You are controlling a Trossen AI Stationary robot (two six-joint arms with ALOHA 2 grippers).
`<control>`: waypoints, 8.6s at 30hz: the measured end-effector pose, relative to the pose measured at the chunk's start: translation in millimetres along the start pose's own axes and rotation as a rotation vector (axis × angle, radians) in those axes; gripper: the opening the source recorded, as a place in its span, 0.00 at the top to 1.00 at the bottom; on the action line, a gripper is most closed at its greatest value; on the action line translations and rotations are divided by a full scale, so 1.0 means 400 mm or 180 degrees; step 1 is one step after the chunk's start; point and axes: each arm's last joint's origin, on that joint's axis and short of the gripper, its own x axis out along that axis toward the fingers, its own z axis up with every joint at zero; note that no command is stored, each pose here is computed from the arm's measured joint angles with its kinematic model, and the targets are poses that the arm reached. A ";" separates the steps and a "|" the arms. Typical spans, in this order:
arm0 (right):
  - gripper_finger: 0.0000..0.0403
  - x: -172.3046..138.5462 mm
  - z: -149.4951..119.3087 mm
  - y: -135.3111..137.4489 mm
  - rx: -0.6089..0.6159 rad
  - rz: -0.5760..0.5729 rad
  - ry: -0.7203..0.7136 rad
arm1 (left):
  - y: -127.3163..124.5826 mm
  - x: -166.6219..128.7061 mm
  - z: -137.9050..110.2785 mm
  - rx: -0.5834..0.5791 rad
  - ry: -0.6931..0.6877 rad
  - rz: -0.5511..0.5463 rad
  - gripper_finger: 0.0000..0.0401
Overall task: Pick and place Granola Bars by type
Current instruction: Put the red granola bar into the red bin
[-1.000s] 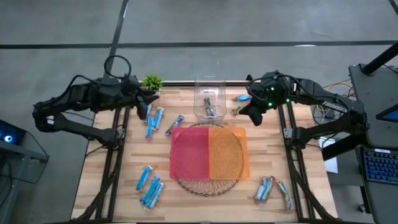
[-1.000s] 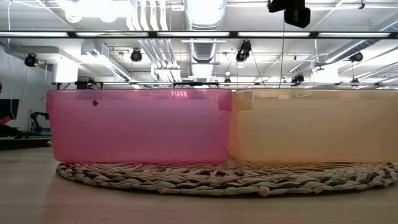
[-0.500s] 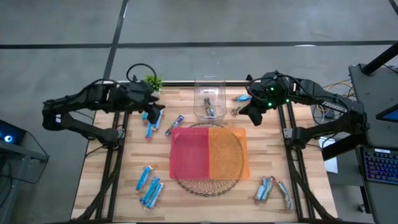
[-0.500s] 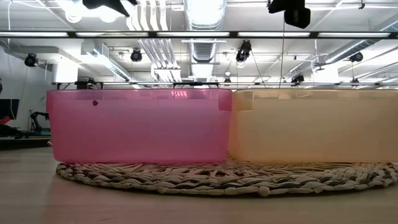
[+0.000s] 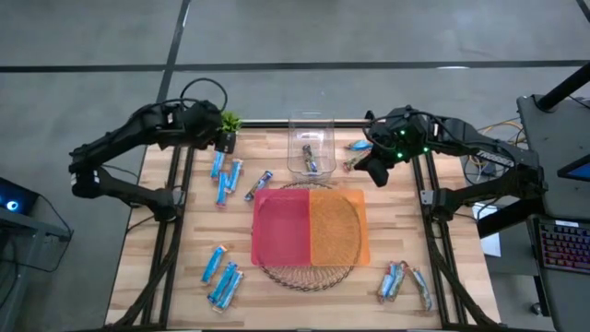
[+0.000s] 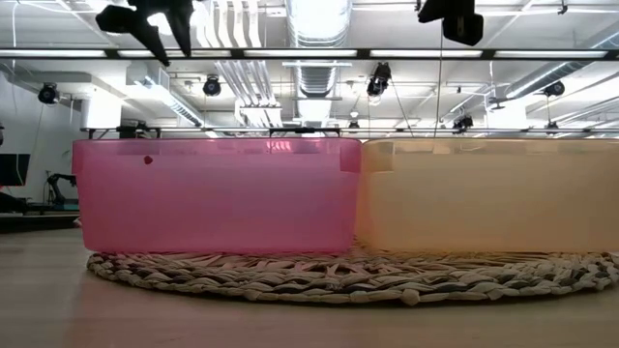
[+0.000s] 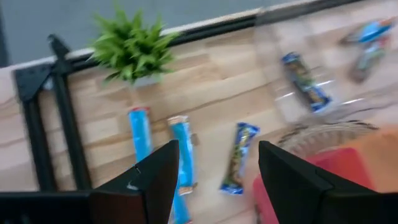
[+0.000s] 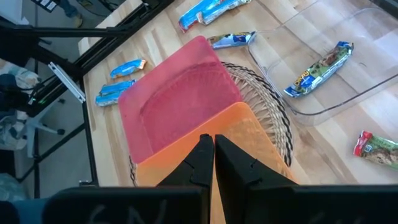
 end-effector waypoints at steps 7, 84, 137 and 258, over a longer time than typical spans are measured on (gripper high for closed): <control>0.98 0.005 -0.003 -0.003 0.0007 -0.0019 0.0019 | -0.012 0.063 0.019 0.0157 0.0241 0.0349 0.50; 0.98 0.012 -0.006 -0.010 0.0051 -0.0154 -0.0005 | 0.178 0.618 -0.182 -0.0475 0.1079 0.0950 0.50; 0.98 0.012 -0.006 -0.010 0.0039 -0.0155 -0.0007 | 0.158 0.396 -0.163 -0.0715 0.0760 -0.0719 0.87; 0.98 0.012 -0.006 -0.012 0.0049 -0.0225 -0.0044 | -0.324 0.374 -0.294 0.3156 0.0920 -0.1661 0.89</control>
